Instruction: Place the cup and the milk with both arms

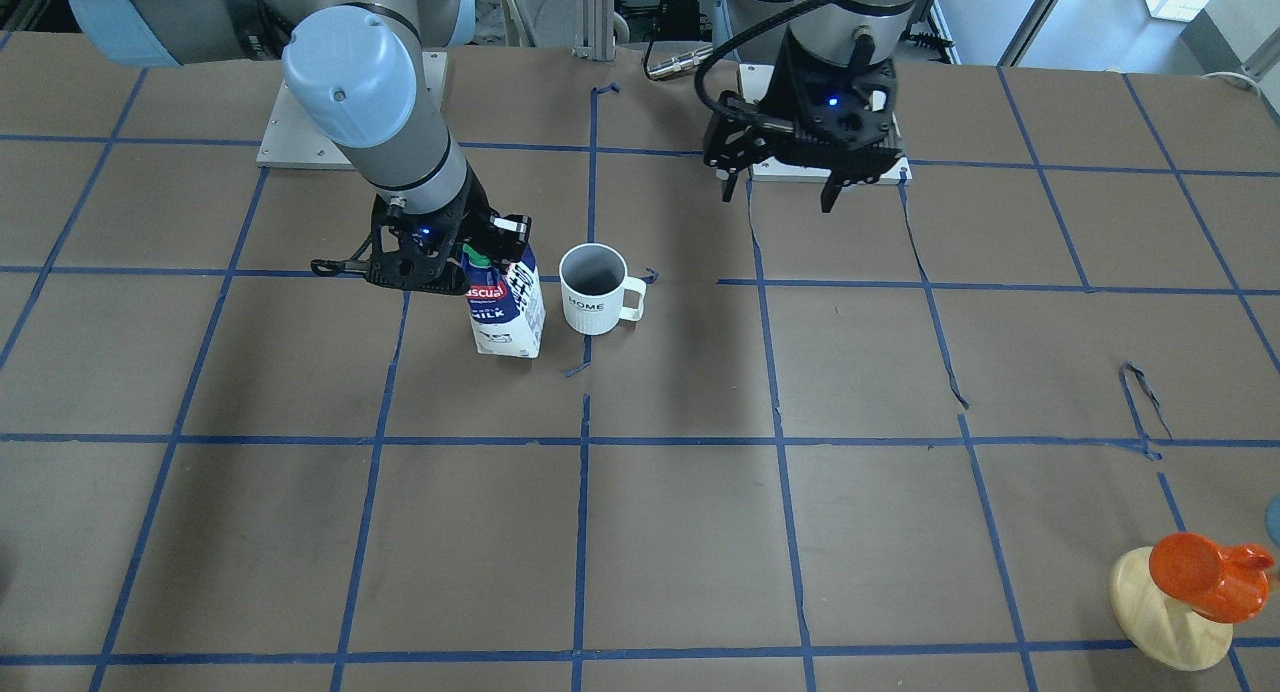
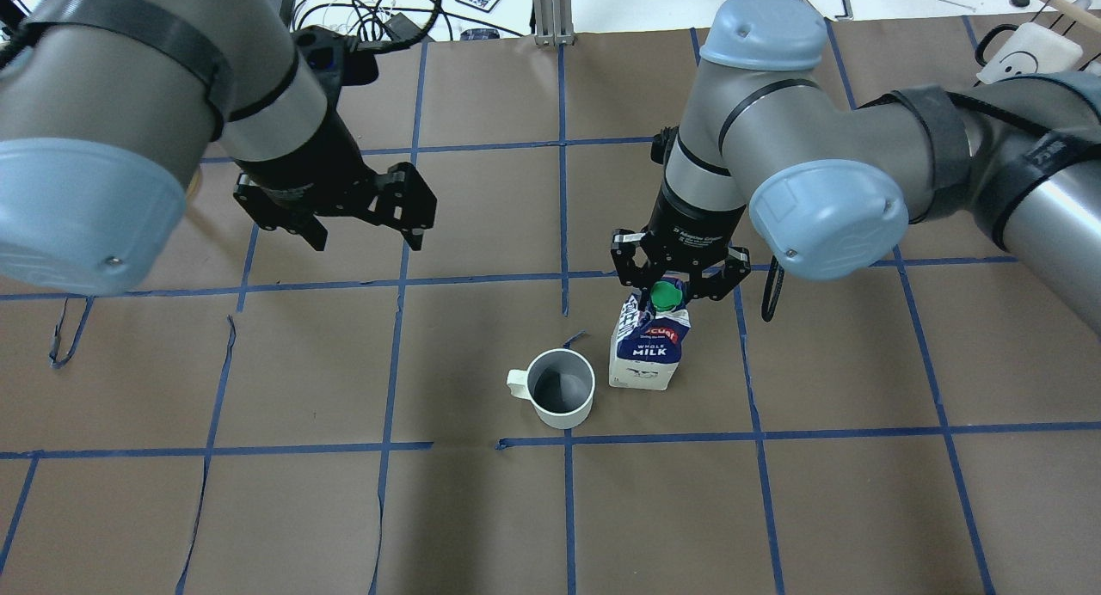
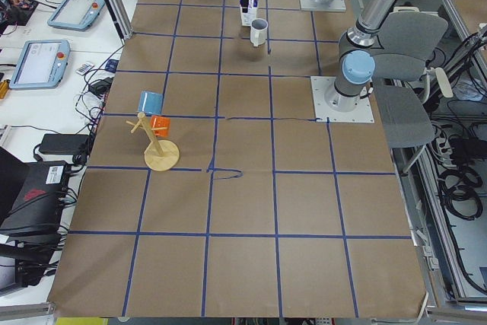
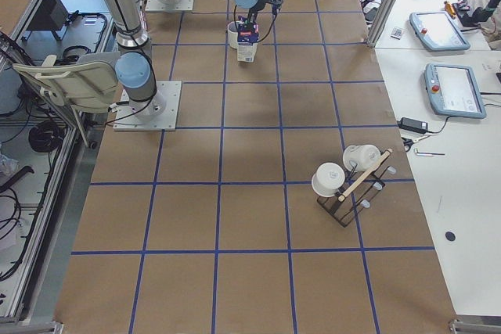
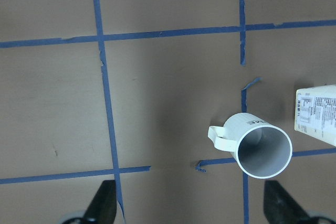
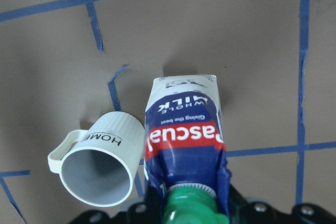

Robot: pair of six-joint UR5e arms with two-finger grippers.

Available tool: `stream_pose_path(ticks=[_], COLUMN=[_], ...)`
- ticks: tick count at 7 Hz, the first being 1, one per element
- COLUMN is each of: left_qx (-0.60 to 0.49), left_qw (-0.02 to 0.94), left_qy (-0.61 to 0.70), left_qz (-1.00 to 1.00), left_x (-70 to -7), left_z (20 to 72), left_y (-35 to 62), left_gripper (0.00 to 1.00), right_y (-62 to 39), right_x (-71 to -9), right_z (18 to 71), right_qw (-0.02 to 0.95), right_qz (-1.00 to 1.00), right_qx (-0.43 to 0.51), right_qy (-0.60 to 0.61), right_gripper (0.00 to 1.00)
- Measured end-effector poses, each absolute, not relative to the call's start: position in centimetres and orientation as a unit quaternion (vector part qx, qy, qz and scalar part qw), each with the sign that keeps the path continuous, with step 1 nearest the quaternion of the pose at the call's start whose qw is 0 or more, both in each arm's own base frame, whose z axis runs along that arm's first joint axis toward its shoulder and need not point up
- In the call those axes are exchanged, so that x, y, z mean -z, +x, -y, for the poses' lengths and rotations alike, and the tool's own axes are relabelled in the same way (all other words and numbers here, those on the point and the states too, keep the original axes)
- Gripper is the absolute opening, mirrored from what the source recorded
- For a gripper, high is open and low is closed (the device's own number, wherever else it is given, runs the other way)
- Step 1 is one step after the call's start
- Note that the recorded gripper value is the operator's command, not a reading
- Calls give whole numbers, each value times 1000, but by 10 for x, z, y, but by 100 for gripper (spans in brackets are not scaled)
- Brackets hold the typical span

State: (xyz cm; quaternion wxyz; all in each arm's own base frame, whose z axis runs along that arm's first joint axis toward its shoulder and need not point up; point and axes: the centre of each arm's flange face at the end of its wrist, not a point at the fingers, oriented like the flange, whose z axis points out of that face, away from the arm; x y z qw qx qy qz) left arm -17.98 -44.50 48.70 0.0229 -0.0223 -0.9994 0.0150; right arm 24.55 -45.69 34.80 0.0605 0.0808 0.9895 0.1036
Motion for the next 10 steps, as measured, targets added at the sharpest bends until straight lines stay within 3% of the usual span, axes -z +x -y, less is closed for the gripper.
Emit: stream_pose_path(ticks=[4, 6, 8, 9, 10], left_qx=[-60, -71, -67, -60, -57], left_qw=[16, 17, 13, 13, 13], left_qy=[-14, -26, -27, -24, -23], left_qz=[998, 997, 997, 998, 998], left_x=[-507, -506, -525, -529, -528], left_z=[457, 467, 491, 499, 498], left_y=[-140, -137, -135, -136, -136], left_gripper=[100, 100, 100, 100, 100], right_y=[262, 262, 263, 263, 263], right_x=[-334, -333, -334, -333, -333], right_z=[445, 442, 441, 440, 439], right_qw=[58, 53, 52, 52, 51], right_qz=[-990, -990, -991, -991, -991], right_qx=[-103, -101, -101, -102, -103], right_qy=[82, 78, 76, 75, 74], right_gripper=[24, 31, 46, 67, 100])
